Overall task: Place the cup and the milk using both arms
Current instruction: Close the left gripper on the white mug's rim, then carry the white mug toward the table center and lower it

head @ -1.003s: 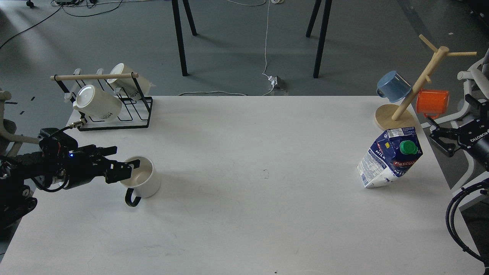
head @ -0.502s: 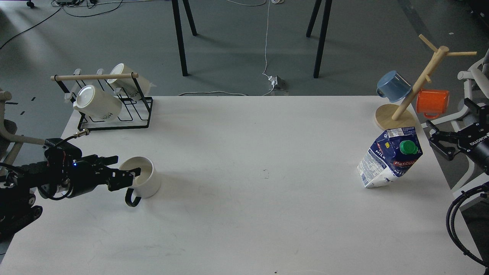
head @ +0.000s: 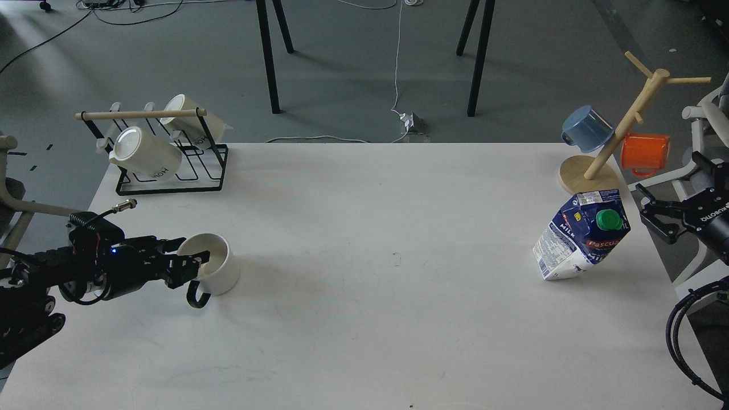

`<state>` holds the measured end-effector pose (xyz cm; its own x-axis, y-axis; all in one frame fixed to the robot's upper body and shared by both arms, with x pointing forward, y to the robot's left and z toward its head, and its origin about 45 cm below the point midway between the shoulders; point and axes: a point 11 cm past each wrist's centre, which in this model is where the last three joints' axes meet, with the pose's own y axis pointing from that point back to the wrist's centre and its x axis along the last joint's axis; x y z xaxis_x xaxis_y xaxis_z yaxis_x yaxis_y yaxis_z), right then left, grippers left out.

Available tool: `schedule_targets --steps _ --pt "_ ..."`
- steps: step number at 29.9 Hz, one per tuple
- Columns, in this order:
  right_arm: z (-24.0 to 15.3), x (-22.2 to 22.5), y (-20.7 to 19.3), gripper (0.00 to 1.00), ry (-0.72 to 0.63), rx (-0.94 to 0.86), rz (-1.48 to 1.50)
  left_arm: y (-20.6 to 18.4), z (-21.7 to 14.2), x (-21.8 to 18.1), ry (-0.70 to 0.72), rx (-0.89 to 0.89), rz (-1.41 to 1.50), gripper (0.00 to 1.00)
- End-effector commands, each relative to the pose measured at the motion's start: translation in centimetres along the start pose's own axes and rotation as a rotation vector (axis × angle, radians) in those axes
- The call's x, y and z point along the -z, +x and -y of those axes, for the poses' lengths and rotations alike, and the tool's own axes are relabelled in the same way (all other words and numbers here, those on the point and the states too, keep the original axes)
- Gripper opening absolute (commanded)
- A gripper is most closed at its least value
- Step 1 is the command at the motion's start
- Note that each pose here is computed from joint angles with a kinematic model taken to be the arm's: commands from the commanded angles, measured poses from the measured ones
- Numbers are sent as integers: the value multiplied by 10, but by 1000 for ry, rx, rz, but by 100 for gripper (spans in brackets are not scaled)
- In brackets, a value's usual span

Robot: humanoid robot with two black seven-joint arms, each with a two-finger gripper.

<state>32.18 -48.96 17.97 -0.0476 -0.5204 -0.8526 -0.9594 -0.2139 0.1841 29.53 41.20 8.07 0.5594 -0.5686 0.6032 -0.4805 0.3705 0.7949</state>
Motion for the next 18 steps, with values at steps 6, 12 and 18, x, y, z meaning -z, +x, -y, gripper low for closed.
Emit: schedule_targets --steps 6,12,18 --pt "-1 0 1 98 0 -2 0 0 -1 1 -1 8 33 2" --pt "-1 -1 2 98 0 -4 1 9 -4 4 4 -17 44 0" --pt "-5 0 6 98 8 -18 7 67 4 -10 -57 -142 72 0"
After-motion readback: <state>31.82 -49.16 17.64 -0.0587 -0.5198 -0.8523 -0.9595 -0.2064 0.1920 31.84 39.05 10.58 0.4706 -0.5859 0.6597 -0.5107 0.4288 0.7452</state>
